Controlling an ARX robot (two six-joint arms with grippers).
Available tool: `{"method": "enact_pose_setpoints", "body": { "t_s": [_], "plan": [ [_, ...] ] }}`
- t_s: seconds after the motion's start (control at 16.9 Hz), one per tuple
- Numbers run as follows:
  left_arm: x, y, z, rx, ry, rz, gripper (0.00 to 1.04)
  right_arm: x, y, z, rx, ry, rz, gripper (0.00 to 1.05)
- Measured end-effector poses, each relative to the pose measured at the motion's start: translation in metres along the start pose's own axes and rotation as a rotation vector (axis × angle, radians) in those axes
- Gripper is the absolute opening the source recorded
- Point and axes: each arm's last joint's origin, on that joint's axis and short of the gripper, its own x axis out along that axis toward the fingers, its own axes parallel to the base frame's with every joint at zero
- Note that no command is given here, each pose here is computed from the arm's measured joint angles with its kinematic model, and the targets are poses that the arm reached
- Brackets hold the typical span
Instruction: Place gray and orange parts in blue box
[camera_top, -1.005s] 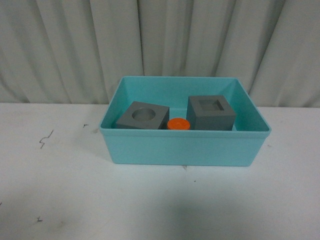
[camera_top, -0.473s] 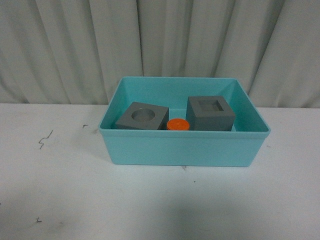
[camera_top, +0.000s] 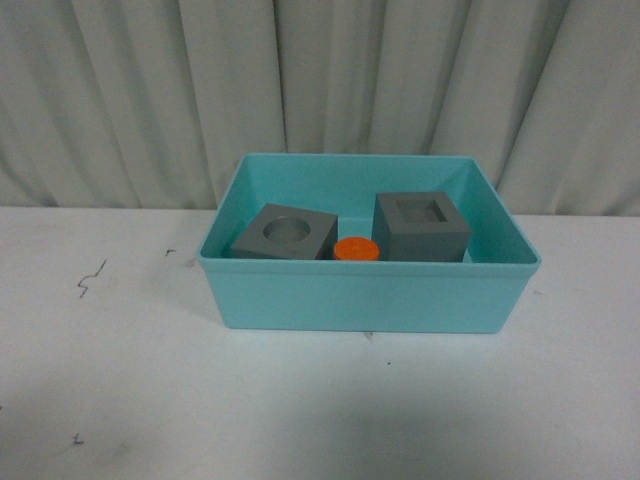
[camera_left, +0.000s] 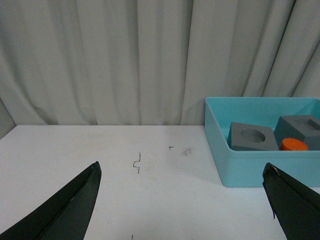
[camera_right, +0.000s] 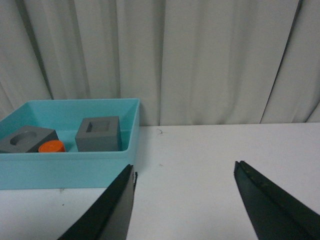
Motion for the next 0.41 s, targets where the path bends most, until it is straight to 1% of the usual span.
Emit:
{"method": "enact_pose_setpoints", "body": {
  "t_s": [0.06, 0.18, 0.24, 0.3, 0.41],
  "plan": [
    [0.0, 0.0, 0.0, 0.0, 0.0, 0.0, 0.98, 0.0, 0.0, 0.0, 0.0, 0.0, 0.0, 0.71],
    [0.0, 0.0, 0.0, 0.0, 0.0, 0.0, 0.98, 0.0, 0.0, 0.0, 0.0, 0.0, 0.0, 0.96],
    [0.0, 0.0, 0.0, 0.0, 0.0, 0.0, 0.98, 0.0, 0.0, 0.0, 0.0, 0.0, 0.0, 1.0],
    [0.0, 0.0, 0.0, 0.0, 0.0, 0.0, 0.98, 0.0, 0.0, 0.0, 0.0, 0.0, 0.0, 0.97],
    [0.0, 0.0, 0.0, 0.0, 0.0, 0.0, 0.98, 0.0, 0.0, 0.0, 0.0, 0.0, 0.0, 0.98]
  ]
}}
